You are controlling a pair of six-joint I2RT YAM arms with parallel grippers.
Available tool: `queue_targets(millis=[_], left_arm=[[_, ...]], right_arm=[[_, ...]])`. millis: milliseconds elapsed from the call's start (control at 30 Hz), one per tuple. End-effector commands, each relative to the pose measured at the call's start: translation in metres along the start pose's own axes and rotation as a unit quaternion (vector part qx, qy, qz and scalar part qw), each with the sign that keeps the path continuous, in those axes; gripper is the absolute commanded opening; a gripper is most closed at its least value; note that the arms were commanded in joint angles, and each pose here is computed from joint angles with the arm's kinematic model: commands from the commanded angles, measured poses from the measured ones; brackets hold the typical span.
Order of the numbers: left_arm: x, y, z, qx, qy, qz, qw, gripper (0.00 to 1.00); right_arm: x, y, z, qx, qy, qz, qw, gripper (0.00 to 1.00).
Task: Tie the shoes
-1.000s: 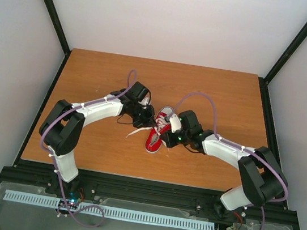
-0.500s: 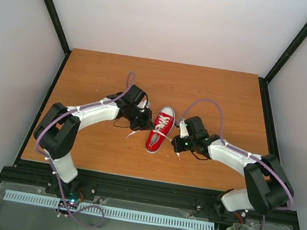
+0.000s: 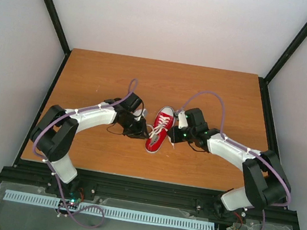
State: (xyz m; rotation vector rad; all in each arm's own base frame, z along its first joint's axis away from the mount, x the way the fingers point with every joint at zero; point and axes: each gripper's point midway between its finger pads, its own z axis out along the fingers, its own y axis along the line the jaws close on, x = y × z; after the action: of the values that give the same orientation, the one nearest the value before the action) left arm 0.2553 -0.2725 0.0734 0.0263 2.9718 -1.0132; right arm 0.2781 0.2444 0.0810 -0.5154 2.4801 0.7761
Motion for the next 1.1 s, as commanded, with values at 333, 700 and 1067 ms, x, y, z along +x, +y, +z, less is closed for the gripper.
queue_targets(millis=[333, 700, 1067], left_arm=[[-0.037, -0.024, -0.031, -0.012, -0.076, 0.059, 0.995, 0.45], [-0.074, -0.024, -0.007, -0.035, -0.076, 0.098, 0.992, 0.47], [-0.071, -0.012, -0.003, -0.033, -0.072, 0.068, 0.995, 0.59]], right_arm=[[-0.008, 0.006, 0.01, -0.02, -0.002, -0.005, 1.0, 0.03], [-0.002, 0.005, 0.006, -0.017, 0.0, -0.002, 1.0, 0.03], [0.002, 0.004, 0.007, -0.018, 0.004, -0.001, 1.0, 0.03]])
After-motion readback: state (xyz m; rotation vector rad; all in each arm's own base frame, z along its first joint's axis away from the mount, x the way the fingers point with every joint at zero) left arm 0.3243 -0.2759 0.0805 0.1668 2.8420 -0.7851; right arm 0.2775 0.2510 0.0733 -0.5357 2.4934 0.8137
